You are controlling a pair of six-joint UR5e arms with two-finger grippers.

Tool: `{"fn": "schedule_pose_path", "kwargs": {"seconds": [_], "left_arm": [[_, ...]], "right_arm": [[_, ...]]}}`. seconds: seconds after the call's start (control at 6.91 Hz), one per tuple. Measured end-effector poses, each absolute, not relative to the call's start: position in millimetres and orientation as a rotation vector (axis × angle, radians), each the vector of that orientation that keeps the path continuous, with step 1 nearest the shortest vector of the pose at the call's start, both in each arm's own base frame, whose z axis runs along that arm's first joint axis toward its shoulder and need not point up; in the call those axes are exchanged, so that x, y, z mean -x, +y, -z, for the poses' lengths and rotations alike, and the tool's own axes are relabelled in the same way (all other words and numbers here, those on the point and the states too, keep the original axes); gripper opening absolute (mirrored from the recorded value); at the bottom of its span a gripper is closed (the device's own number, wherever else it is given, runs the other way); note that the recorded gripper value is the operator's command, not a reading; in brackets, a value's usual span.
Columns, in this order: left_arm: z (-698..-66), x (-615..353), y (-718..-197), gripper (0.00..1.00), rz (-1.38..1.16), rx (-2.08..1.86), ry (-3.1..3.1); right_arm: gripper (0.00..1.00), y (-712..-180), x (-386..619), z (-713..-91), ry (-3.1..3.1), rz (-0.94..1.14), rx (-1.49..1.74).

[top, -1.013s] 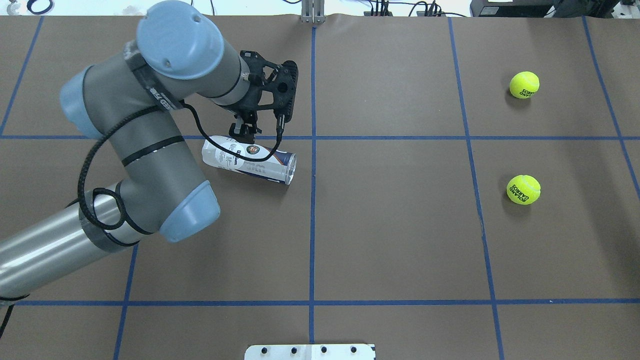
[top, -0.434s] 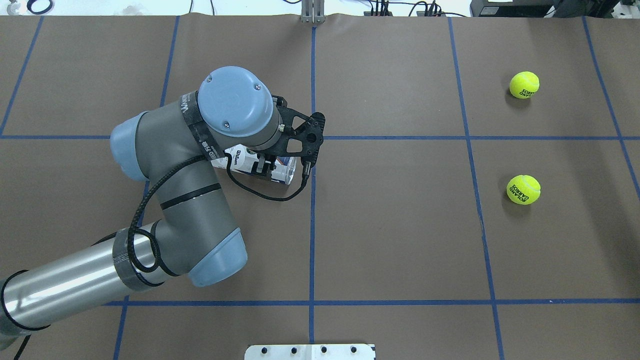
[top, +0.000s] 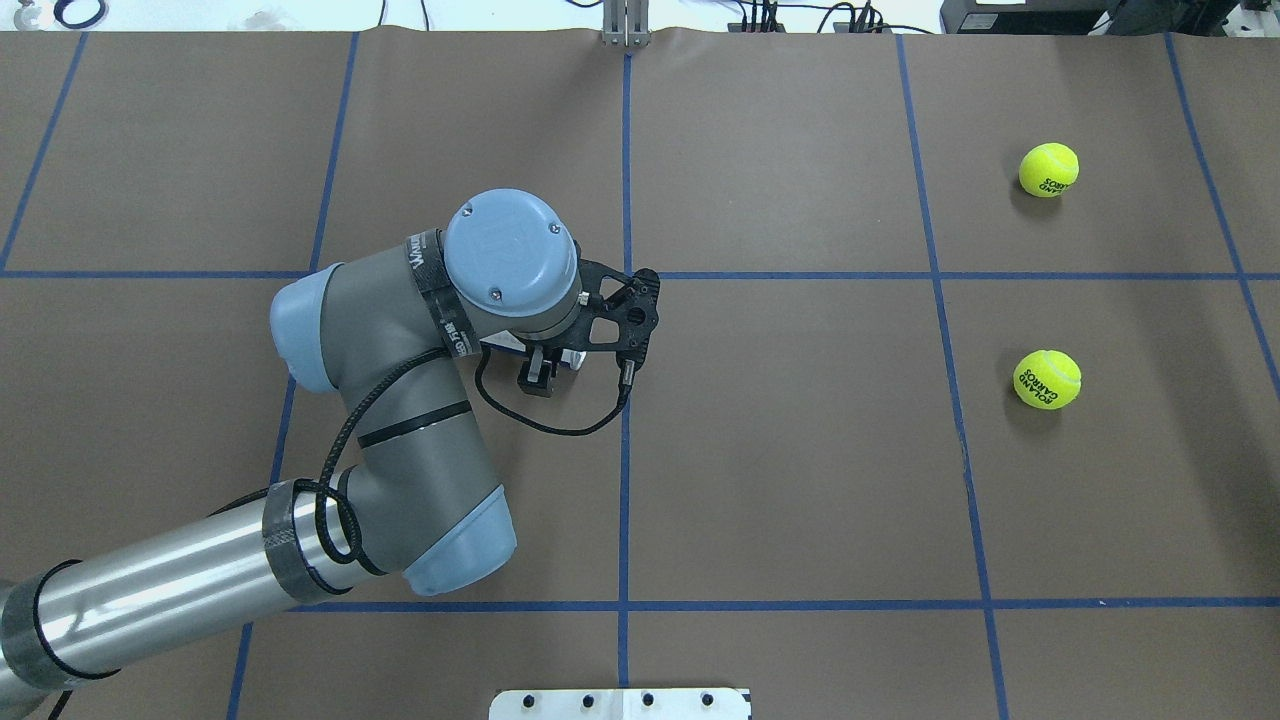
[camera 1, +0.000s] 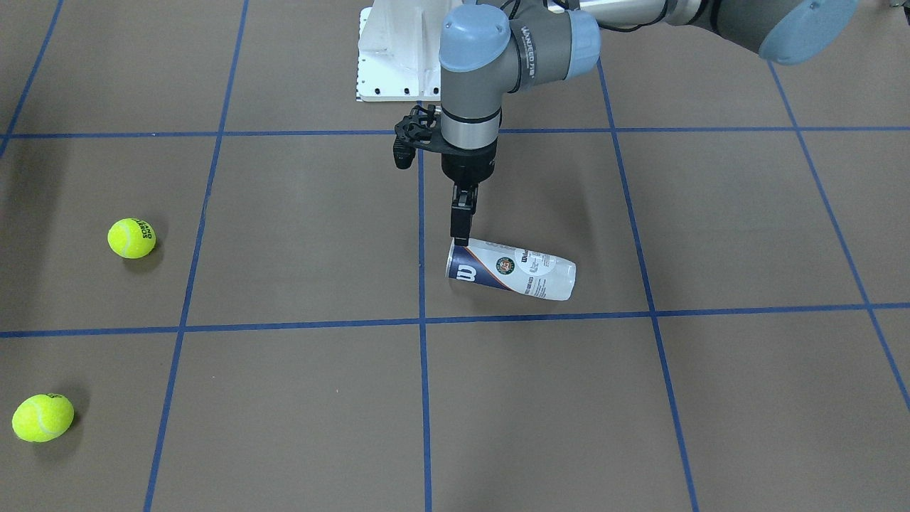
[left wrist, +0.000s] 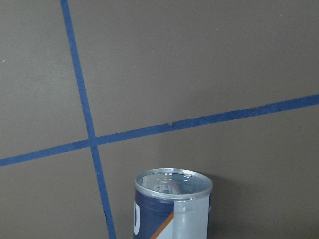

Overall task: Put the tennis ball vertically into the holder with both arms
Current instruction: 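Close the left gripper around the open end of the can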

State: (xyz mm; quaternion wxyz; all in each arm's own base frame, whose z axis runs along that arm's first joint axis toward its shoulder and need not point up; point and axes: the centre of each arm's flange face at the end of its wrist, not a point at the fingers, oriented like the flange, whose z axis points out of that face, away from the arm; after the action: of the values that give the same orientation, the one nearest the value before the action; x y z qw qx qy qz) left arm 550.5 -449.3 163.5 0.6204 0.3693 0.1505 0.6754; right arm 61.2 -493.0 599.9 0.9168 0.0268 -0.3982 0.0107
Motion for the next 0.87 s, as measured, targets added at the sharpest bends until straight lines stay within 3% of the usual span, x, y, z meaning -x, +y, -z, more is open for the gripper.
{"fn": "schedule_pose_path", "kwargs": {"seconds": [0.87], "left_arm": [[-173, -586, -466, 0.99, -1.542, -0.835, 0.323]], "right_arm": [[0.99, -493, -60, -604, -0.817, -0.023, -0.046]]}}
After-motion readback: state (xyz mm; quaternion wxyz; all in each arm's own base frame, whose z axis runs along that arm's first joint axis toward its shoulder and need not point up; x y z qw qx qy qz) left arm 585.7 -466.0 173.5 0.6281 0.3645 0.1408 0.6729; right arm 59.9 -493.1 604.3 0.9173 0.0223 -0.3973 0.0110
